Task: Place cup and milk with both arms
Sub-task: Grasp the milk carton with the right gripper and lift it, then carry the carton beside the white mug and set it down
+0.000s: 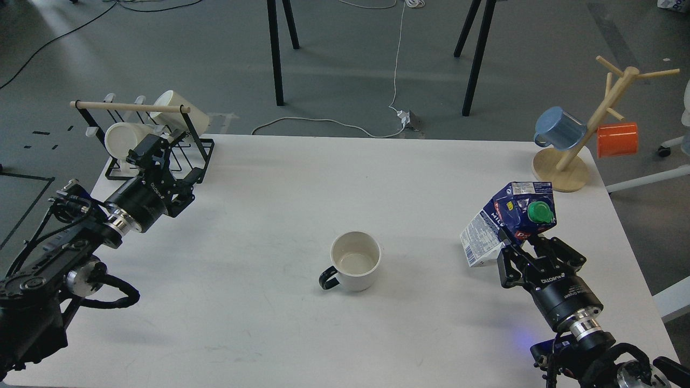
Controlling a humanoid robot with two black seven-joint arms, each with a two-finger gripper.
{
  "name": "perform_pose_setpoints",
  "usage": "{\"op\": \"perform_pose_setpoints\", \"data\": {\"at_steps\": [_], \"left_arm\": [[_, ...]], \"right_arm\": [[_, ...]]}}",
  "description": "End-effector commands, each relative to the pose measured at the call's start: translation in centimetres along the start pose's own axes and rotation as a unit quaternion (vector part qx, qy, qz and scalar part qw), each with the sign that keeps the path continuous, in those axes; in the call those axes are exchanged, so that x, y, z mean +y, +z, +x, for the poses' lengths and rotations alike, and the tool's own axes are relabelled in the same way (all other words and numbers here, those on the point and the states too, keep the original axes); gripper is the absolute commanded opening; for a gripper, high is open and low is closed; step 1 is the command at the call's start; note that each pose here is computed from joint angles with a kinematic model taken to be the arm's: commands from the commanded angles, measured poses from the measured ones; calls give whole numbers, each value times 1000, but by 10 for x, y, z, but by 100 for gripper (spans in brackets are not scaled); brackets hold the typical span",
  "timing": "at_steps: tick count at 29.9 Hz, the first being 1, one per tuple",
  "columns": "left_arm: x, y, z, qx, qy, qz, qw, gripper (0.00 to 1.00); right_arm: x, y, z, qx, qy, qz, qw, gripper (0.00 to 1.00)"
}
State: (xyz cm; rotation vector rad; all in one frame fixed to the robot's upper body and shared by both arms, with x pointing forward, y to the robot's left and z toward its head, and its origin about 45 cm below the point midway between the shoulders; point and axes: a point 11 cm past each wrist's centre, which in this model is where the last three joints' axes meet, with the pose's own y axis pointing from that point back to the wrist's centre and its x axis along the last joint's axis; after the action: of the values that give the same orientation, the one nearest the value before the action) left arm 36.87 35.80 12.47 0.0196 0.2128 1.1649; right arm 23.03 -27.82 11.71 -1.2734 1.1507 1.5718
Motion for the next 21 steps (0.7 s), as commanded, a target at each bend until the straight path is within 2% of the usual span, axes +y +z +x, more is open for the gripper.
{"op": "perform_pose_setpoints", "data": {"at_steps": [1,8,21], "left_arm": [[1,-2,0,1,1,2,1000,100],[7,-8,1,4,4,9,1000,100],[8,-11,1,5,5,11,1000,100]], "right_arm": [[-7,26,0,-2,-19,-23,1000,41],[-18,66,4,1,-46,-51,998,41],[-16,83,29,6,-19,-63,998,41]]}}
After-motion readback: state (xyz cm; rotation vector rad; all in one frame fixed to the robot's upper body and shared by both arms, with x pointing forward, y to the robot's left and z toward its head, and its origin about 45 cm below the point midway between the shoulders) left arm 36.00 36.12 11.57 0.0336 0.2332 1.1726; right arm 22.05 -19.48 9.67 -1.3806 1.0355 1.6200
